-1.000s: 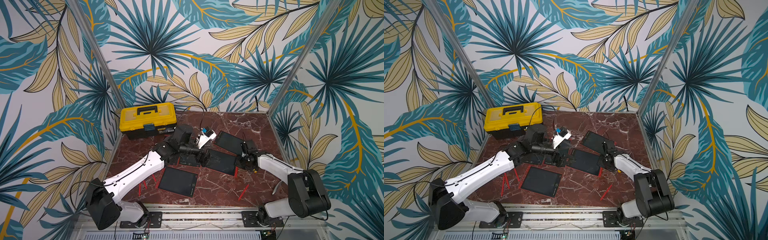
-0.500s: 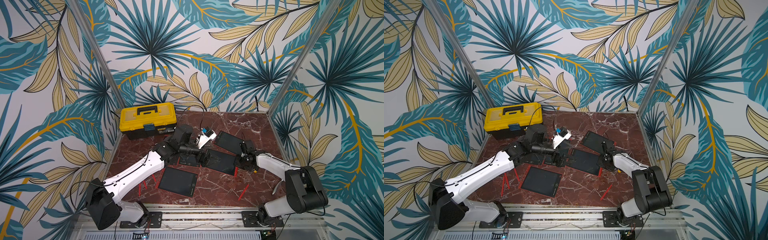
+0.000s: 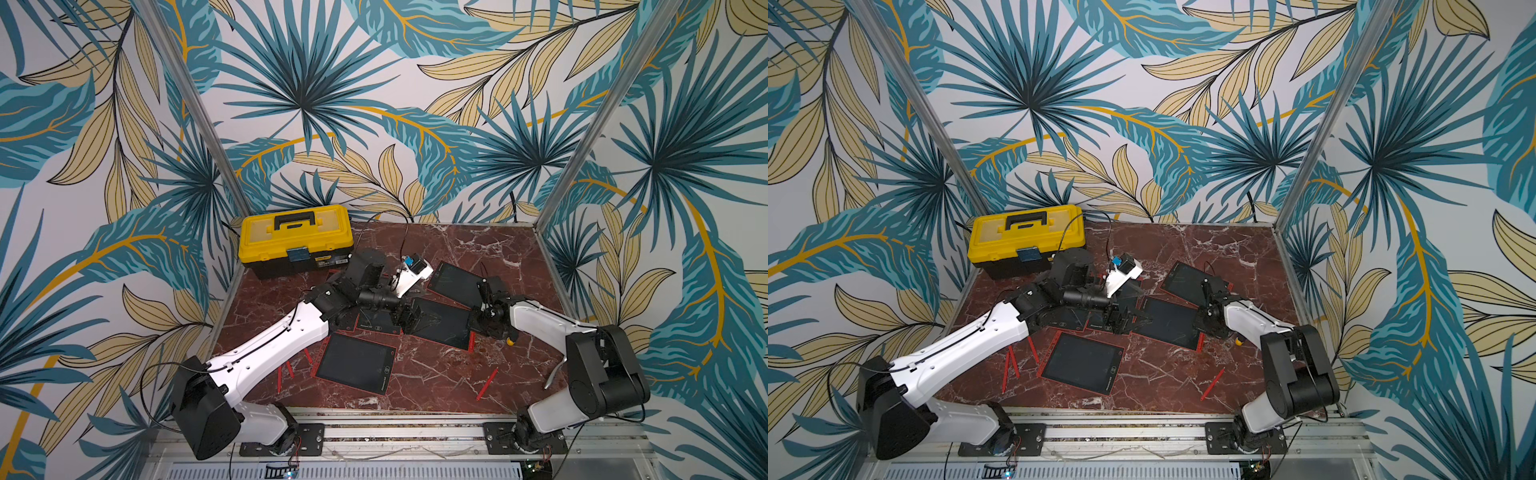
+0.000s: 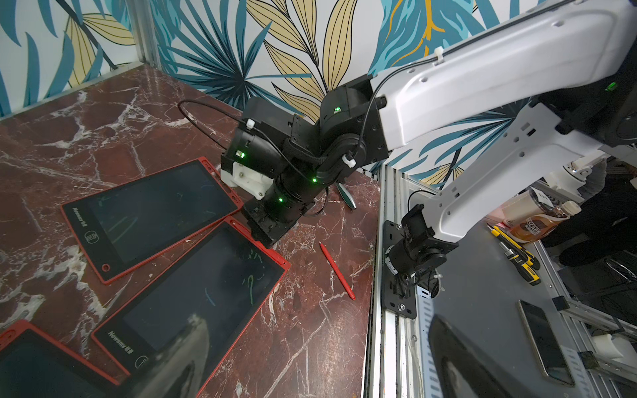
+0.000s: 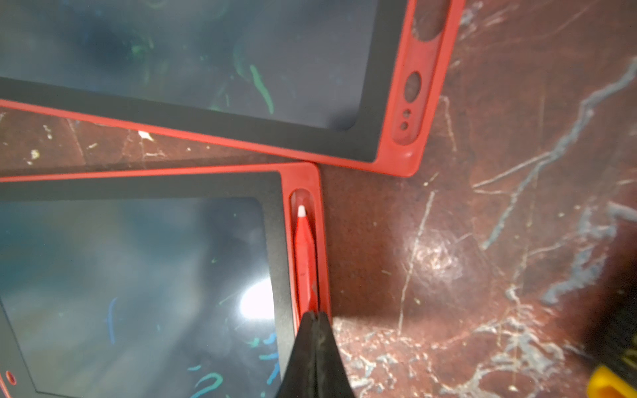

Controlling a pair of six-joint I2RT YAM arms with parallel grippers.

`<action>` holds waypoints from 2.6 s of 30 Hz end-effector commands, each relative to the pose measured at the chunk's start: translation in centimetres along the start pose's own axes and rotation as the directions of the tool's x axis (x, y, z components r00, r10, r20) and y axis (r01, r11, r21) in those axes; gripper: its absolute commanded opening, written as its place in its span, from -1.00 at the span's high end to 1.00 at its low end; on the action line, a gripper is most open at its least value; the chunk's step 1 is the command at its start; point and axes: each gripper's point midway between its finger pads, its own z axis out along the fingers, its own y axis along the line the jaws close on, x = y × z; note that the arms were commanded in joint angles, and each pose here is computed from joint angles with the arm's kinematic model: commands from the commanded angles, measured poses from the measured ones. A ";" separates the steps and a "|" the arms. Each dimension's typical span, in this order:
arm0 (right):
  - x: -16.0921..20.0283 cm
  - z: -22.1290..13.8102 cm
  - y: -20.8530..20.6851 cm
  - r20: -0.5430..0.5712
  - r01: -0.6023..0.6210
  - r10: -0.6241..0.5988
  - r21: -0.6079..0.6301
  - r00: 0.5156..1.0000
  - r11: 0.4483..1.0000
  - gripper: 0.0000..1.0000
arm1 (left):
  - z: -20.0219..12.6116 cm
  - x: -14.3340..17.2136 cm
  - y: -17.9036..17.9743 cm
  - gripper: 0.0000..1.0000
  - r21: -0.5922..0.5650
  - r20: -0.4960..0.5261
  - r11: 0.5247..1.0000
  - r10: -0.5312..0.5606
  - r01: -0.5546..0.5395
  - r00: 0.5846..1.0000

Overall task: Place the stylus back onto the writing tablet
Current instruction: Place the stylus on the writing tablet.

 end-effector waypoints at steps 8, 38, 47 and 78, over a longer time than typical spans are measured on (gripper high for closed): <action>1.0 0.5 -1.3 -0.054 0.017 -0.010 0.124 0.999 0.992 1.00 | 0.0 -0.1 -0.3 -0.99 0.005 0.002 1.000 0.001 -0.001 1.000; 0.0 -1.9 2.0 0.047 0.065 -0.068 0.049 0.997 0.997 1.00 | -0.2 -0.3 -0.3 -0.99 0.000 0.009 1.000 0.005 -0.005 1.000; 2.9 -3.1 0.3 0.002 0.054 -0.054 0.047 0.999 0.997 1.00 | -0.4 -0.5 -0.5 -0.99 0.001 0.015 1.000 0.008 -0.008 1.000; 7.4 -1.6 -0.4 -0.127 0.053 -0.041 0.088 0.991 0.995 1.00 | -0.4 -0.5 -0.6 -0.99 0.001 0.015 1.000 0.006 -0.006 1.000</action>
